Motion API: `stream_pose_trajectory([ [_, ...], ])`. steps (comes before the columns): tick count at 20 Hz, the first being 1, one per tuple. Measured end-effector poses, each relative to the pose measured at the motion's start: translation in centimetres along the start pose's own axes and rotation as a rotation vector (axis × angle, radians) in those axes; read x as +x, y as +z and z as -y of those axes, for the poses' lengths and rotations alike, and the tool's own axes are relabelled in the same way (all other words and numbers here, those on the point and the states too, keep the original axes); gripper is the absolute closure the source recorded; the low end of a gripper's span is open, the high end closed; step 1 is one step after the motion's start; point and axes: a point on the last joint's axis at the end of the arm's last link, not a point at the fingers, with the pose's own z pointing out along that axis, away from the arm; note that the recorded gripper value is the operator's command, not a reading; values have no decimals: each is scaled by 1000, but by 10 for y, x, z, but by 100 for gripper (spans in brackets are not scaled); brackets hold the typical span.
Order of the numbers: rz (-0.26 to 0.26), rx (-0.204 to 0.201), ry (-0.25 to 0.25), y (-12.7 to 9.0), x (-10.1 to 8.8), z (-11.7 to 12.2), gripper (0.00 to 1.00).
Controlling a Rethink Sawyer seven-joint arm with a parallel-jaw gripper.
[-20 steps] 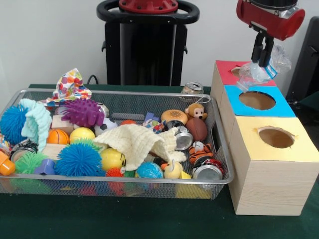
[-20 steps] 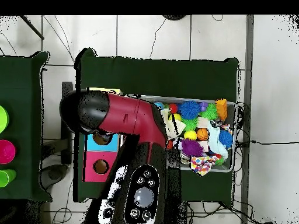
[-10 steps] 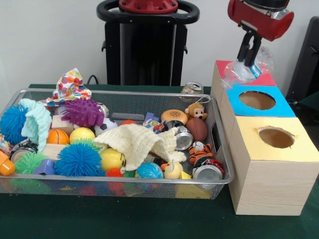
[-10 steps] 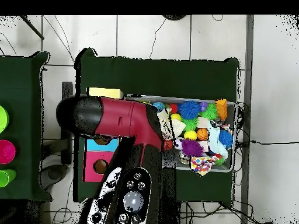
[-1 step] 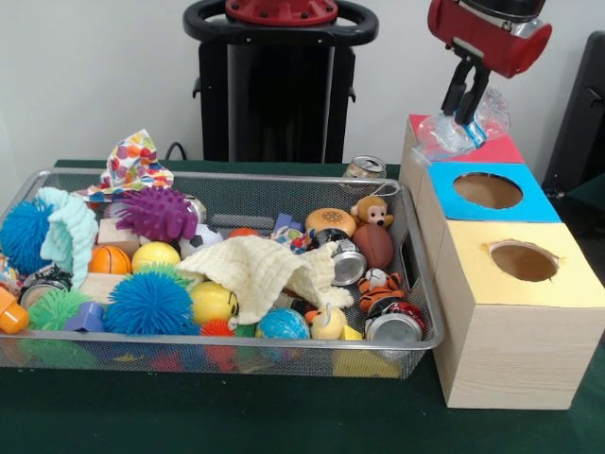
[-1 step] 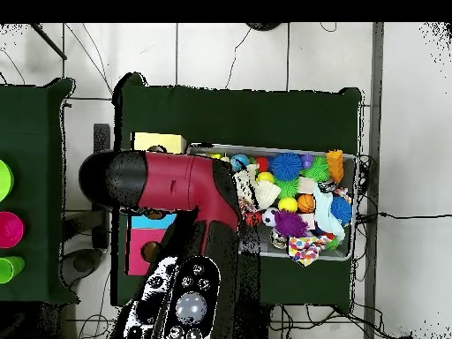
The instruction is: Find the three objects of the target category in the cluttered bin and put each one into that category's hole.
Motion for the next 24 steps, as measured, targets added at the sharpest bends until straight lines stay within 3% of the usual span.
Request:
stream_pose_trajectory([
  [7,-12,-22,11,3,1,-7,100],
  [17,3,-206,54,5,1,-51,100],
  [21,18,-254,64,10,1,-63,100],
  [24,19,-265,66,12,2,-66,100],
])
